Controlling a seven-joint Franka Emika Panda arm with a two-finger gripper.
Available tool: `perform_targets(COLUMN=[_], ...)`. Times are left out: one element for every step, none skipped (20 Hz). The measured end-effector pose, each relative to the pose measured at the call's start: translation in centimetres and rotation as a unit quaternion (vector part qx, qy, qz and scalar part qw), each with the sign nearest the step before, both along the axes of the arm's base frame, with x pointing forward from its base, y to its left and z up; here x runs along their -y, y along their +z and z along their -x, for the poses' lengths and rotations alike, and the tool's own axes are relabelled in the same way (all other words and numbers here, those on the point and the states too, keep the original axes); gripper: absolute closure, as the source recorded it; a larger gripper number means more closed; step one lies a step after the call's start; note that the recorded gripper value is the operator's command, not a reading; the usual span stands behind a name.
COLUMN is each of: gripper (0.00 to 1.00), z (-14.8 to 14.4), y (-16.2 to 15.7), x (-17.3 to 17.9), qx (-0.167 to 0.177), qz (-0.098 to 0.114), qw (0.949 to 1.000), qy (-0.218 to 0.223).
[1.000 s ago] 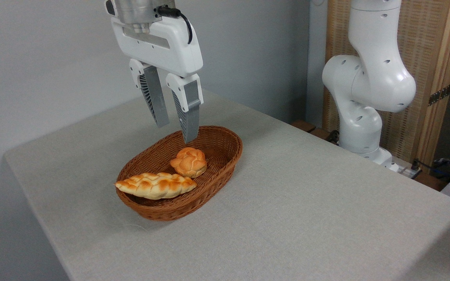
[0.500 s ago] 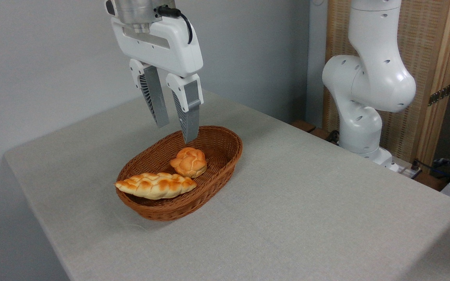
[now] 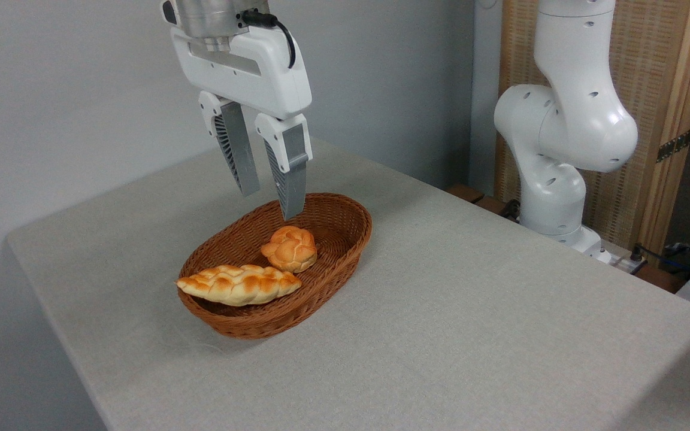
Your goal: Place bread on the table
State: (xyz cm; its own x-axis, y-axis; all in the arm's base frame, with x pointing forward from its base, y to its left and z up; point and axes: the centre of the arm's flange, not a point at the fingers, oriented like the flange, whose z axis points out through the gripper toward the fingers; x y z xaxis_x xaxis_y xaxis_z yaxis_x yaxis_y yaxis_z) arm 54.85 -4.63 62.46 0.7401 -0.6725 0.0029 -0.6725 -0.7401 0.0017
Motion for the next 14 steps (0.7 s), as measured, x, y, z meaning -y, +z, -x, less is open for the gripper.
perform_targets(gripper=[0.0, 0.0, 0.0, 0.0, 0.0, 0.0, 0.0, 0.0, 0.0, 0.0, 0.0, 0.0, 0.0, 0.0], z=[0.0, 0.01, 0.01, 0.01, 0.02, 0.03, 0.03, 0.04, 0.04, 0.05, 0.07, 0.1, 0.15, 0.34], y=[-0.03, -0.04, -0.07, -0.08, -0.11, -0.13, -0.17, -0.19, -0.24, -0.33, -0.45, -0.59, -0.68, -0.83], x=[0.02, 0.04, 0.08, 0.12, 0.18, 0.22, 0.27, 0.3, 0.34, 0.4, 0.46, 0.5, 0.51, 0.53], qx=[0.0, 0.0, -0.001, -0.001, -0.001, -0.001, -0.002, -0.002, -0.003, -0.003, -0.005, -0.006, -0.007, -0.007], qz=[0.0, 0.0, 0.0, 0.0, 0.0, 0.0, 0.0, 0.0, 0.0, 0.0, 0.0, 0.0, 0.0, 0.0], qw=[1.0, 1.0, 1.0, 1.0, 1.0, 1.0, 1.0, 1.0, 1.0, 1.0, 1.0, 1.0, 1.0, 1.0], qy=[0.0, 0.0, -0.001, -0.001, -0.002, -0.002, -0.002, -0.003, -0.003, -0.004, -0.004, -0.004, -0.005, -0.005])
